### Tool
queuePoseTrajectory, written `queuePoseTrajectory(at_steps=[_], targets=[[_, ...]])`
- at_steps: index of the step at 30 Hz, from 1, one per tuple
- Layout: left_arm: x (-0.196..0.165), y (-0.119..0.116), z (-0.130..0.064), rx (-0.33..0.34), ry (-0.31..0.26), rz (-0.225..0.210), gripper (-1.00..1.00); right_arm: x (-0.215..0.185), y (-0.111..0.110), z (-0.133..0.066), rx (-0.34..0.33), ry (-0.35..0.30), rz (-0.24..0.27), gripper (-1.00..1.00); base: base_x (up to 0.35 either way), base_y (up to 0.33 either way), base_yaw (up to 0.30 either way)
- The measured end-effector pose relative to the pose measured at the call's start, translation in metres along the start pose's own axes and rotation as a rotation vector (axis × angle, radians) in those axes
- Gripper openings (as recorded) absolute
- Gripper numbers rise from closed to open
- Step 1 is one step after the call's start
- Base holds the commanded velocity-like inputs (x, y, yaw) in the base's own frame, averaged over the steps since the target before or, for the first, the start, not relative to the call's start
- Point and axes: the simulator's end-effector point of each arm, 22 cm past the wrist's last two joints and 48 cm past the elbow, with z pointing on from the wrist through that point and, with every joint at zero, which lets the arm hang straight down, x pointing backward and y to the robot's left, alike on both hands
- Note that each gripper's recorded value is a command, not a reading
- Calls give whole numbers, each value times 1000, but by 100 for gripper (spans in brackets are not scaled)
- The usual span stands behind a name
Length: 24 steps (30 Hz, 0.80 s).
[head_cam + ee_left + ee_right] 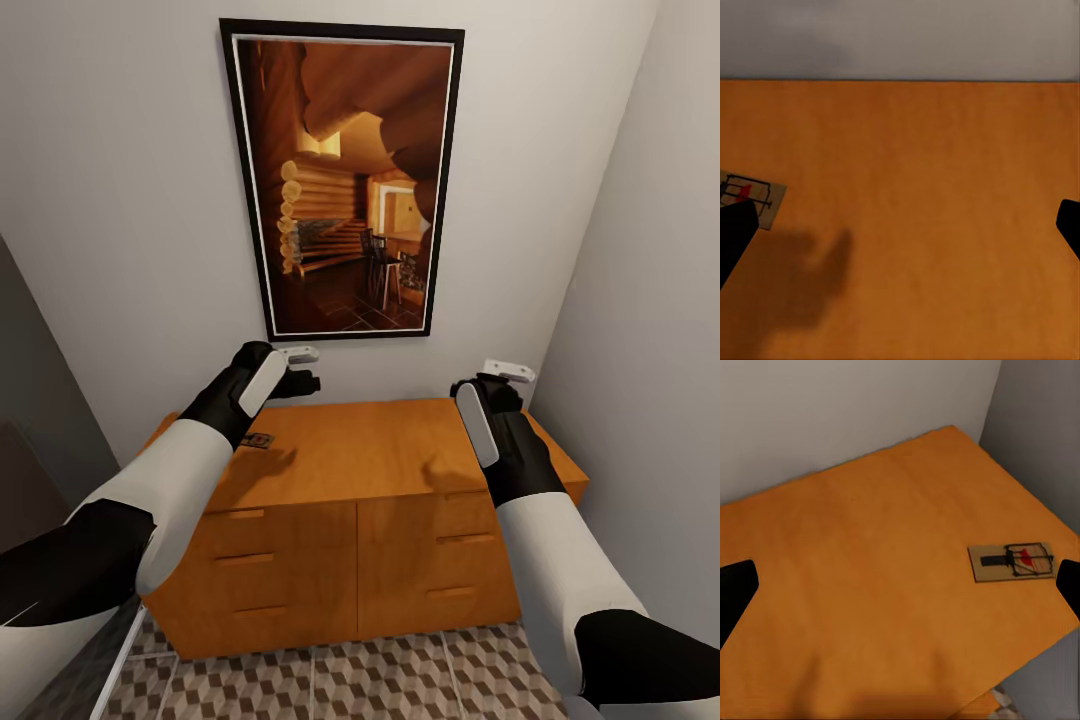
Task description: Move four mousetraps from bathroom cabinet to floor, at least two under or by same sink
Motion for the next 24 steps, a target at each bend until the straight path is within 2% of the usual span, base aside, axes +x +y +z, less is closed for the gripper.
queuePoseTrajectory(at_steps=[16,24], targets=[[4,-4,1,7,5,0,100,8,-1,2,4,15,3,100,0,0,0],[7,-4,3,8,8,-2,100,13,-9,6,11,36,38,100,0,0,0]])
